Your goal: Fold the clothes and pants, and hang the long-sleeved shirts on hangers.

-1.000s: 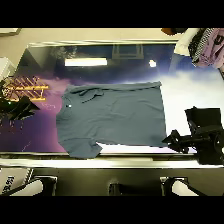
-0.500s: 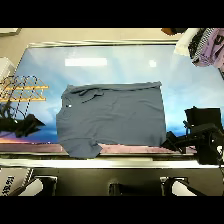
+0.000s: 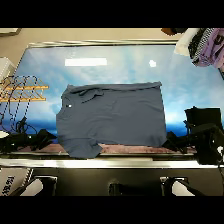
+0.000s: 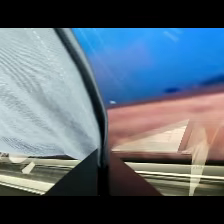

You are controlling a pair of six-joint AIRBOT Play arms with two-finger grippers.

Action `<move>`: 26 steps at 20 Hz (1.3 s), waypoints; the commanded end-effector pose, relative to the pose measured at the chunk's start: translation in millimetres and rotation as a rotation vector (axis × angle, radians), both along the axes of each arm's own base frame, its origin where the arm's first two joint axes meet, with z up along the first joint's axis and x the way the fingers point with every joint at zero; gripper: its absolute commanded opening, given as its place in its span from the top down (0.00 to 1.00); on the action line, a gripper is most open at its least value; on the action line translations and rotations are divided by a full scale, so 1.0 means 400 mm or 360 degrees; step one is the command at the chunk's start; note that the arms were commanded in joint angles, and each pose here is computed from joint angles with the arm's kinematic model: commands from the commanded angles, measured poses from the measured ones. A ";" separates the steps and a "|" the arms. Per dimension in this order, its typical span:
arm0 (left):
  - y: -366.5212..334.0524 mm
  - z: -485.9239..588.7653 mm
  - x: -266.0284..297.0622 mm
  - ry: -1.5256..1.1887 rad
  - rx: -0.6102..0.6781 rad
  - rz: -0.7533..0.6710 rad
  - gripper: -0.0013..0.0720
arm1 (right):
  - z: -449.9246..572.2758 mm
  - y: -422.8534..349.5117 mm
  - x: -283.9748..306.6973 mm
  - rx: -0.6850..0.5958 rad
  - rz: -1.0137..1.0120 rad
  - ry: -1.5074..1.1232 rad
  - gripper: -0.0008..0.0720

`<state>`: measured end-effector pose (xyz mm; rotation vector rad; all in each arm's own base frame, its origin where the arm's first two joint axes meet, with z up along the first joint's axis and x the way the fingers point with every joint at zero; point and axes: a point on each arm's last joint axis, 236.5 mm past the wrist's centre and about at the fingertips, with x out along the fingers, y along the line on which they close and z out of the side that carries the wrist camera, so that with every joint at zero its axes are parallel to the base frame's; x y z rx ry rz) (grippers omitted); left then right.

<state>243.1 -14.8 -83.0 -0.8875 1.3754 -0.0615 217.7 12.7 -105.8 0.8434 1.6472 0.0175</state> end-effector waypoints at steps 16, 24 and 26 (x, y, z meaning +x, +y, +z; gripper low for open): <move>-0.069 -0.067 0.000 0.0064 -0.0174 -0.0013 0.64 | 0.058 -0.024 0.053 -0.0119 -0.0043 -0.0232 0.95; -0.100 0.028 0.118 -0.0170 -0.0271 0.0009 0.97 | 0.131 0.032 0.143 0.0083 -0.0116 -0.0466 0.96; -0.096 0.111 0.192 -0.0326 -0.0224 -0.0069 0.97 | 0.209 0.028 0.231 0.0090 -0.0125 -0.0669 0.96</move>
